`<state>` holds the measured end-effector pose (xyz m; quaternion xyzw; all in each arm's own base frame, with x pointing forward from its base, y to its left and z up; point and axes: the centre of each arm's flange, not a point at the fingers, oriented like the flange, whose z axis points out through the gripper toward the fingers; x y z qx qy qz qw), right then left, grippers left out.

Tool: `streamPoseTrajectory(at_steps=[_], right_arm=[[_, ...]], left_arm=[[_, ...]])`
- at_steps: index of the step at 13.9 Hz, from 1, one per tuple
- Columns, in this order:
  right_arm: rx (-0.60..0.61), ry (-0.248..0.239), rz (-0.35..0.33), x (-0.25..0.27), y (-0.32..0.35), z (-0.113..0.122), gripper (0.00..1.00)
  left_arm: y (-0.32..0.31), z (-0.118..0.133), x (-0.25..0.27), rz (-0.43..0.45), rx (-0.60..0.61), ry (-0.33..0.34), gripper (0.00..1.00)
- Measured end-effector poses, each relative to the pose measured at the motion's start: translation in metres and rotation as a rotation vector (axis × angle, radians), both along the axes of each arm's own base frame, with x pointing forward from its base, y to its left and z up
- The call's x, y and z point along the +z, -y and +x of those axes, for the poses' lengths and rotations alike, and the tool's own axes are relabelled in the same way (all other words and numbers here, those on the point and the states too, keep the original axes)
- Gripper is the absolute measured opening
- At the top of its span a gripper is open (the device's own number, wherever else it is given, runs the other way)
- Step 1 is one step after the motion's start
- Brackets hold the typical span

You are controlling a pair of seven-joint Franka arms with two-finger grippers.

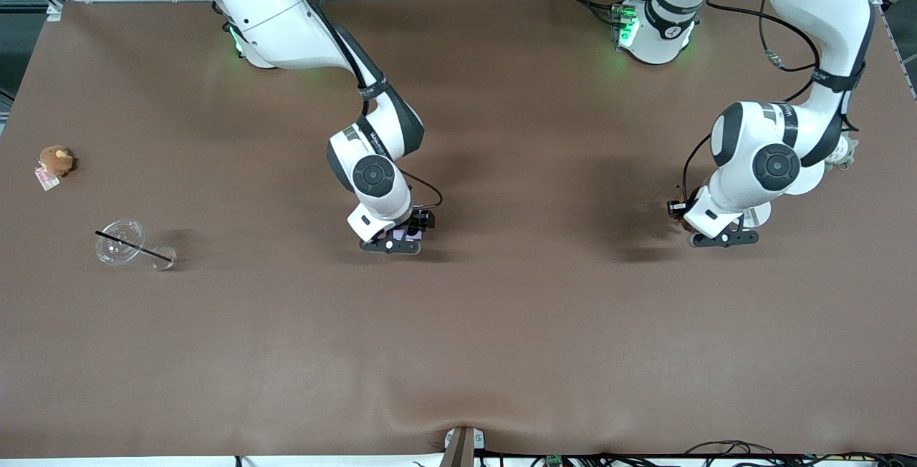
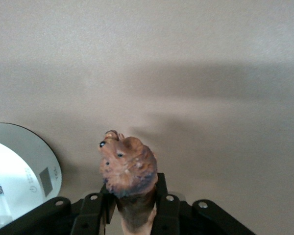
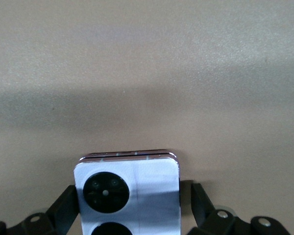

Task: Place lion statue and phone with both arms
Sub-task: 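Carry the lion toward the white lamp while the right gripper lifts the phone, then set the lion beside the white cup while the right gripper carries the phone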

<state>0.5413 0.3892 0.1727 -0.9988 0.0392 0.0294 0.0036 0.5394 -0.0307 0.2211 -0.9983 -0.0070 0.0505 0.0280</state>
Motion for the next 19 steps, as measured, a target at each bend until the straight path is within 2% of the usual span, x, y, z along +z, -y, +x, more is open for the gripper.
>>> streamPoseTrajectory(at_steps=[2, 4, 8, 10, 11, 13, 17, 19], right_arm=[[-0.005, 0.007, 0.003, 0.001, -0.002, -0.001, 1.00], [-0.008, 0.013, 0.006, 0.001, -0.004, -0.001, 0.83], [-0.011, 0.019, 0.009, 0.002, -0.005, 0.000, 0.83], [-0.023, 0.043, 0.017, 0.012, -0.002, 0.009, 0.83], [-0.037, 0.069, 0.024, 0.027, 0.004, 0.020, 0.83], [-0.079, 0.109, 0.023, 0.071, 0.030, 0.046, 0.83], [-0.066, 0.117, -0.001, 0.152, 0.137, 0.091, 0.83], [-0.054, 0.105, -0.009, 0.164, 0.206, 0.110, 0.83]], left_arm=[[-0.015, -0.001, -0.005, -0.008, -0.023, 0.003, 0.35], [-0.028, 0.000, -0.008, -0.011, -0.027, 0.004, 0.35], [-0.027, 0.000, -0.025, -0.020, -0.033, 0.021, 0.35], [-0.027, 0.001, -0.026, -0.021, -0.034, 0.024, 0.35], [-0.027, 0.001, -0.028, -0.021, -0.034, 0.023, 0.40], [-0.027, 0.000, -0.032, -0.022, -0.034, 0.019, 0.59], [-0.025, 0.007, -0.025, -0.022, -0.036, 0.033, 0.99], [-0.024, 0.019, -0.007, -0.016, -0.037, 0.012, 1.00]])
